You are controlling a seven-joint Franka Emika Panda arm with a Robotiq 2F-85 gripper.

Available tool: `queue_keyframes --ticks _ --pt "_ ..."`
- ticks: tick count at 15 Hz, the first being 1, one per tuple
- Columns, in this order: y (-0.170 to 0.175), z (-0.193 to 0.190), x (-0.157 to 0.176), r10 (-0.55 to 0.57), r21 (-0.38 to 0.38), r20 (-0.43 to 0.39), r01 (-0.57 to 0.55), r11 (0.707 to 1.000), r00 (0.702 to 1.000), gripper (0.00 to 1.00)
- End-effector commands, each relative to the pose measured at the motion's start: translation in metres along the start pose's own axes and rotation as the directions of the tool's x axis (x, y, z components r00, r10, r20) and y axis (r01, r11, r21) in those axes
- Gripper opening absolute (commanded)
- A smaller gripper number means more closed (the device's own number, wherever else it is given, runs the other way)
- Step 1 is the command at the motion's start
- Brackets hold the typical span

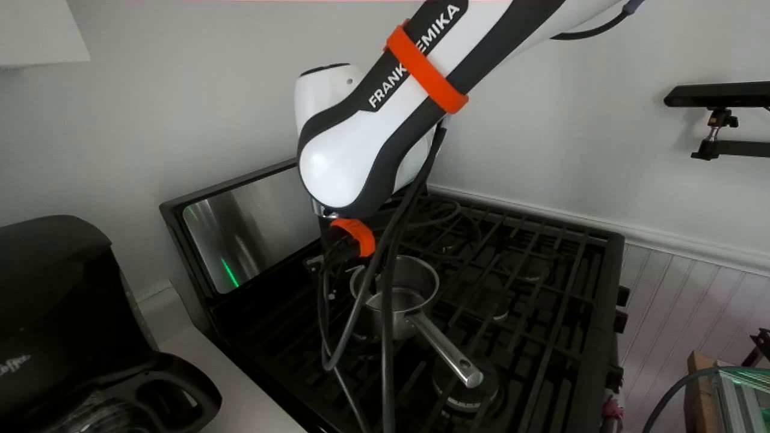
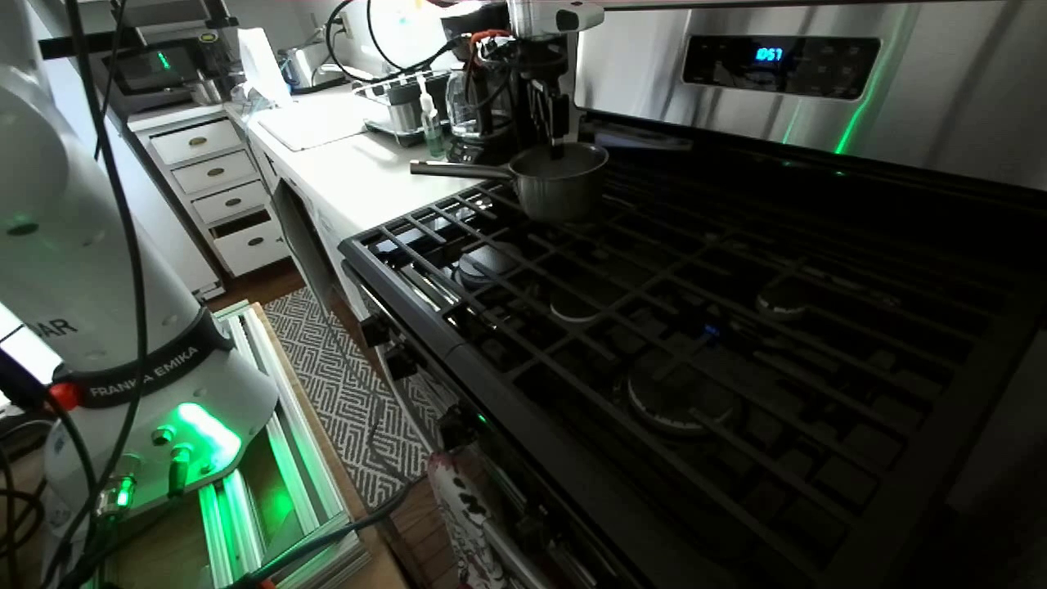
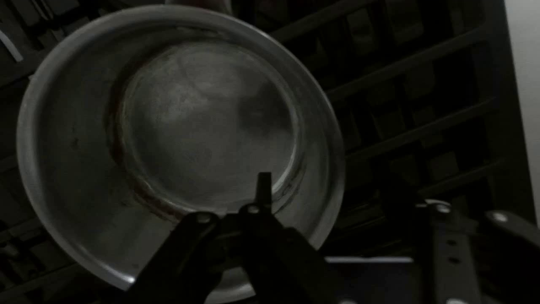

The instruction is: Move the pot to the left slightly

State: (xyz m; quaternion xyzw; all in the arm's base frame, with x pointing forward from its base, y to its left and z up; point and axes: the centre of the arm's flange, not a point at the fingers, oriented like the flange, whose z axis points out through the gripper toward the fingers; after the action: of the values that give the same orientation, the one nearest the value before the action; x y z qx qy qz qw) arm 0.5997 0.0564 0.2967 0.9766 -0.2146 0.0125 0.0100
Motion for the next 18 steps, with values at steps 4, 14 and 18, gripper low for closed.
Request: queue_keyframes --ticks 4,14,18 --pt "0.036 -0.058 -0.010 0.105 0.033 -0.064 -0.103 0.994 0.992 1.00" --pt "0.094 -0.120 -0.021 0.227 0.094 -0.118 -0.217 0.972 0.967 1.00" --pt "0.109 -0.125 -0.034 0.201 0.069 -0.115 -0.194 0.979 0.973 1.00"
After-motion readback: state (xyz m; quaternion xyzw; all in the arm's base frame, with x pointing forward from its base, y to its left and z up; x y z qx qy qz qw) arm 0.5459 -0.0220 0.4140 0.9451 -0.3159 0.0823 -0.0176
